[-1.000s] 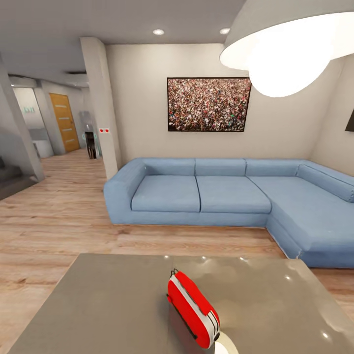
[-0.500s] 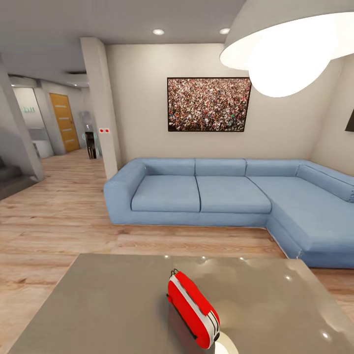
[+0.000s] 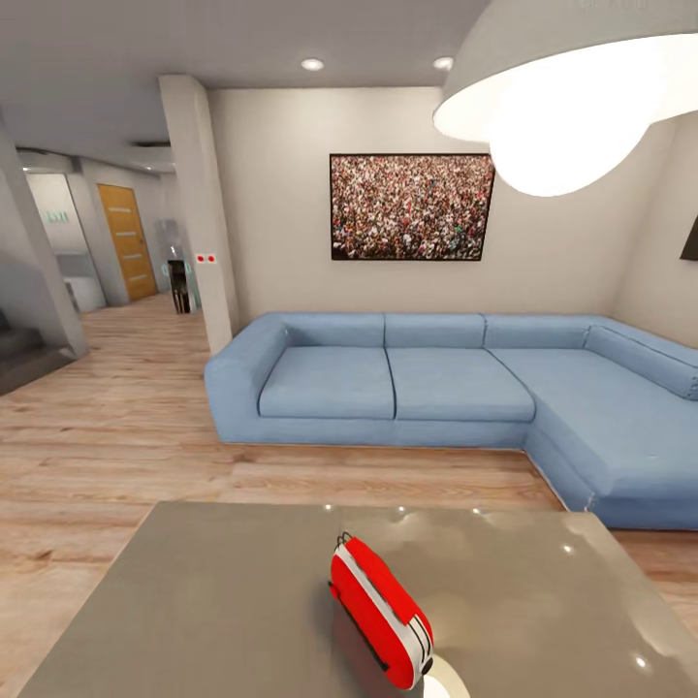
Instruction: Turn on the radio receiver that's on the table in the living room.
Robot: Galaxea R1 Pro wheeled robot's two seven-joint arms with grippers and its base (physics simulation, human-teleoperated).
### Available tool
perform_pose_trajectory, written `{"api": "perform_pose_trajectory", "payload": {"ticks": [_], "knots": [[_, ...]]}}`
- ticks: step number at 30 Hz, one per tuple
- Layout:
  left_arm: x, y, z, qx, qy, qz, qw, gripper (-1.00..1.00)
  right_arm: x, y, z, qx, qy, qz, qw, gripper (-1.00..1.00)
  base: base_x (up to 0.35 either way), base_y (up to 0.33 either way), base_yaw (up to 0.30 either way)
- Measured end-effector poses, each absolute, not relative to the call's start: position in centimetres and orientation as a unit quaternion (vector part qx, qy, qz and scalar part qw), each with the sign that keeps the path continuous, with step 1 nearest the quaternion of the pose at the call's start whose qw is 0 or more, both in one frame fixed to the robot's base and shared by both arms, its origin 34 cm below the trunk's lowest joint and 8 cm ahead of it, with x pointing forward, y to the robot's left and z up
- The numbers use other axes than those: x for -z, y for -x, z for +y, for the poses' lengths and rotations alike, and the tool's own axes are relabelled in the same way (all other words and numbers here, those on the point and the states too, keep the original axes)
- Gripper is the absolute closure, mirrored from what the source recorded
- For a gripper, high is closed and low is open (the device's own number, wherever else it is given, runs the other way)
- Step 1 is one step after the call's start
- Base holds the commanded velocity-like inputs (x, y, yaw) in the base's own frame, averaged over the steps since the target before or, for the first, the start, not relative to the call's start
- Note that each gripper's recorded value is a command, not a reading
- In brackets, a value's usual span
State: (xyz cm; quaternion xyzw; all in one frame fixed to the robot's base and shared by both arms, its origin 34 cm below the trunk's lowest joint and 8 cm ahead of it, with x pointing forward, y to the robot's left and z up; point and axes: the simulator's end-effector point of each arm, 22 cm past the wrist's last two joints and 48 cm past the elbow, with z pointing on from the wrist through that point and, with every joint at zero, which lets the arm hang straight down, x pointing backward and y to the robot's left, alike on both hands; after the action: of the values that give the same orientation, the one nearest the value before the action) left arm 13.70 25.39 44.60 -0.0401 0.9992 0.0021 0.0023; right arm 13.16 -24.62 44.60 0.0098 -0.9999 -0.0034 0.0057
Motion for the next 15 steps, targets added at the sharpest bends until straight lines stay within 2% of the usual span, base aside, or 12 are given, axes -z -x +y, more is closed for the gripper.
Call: {"api": "perform_pose_trajectory", "payload": {"ticks": [15], "knots": [[-47.0, -13.6, 25.5, -0.003, 0.040, 0.999, 0.001, -1.00, -47.0, -13.2, -24.7, 0.001, -0.009, -1.000, 0.005, -1.00, 0.000, 0.000, 0.000]]}}
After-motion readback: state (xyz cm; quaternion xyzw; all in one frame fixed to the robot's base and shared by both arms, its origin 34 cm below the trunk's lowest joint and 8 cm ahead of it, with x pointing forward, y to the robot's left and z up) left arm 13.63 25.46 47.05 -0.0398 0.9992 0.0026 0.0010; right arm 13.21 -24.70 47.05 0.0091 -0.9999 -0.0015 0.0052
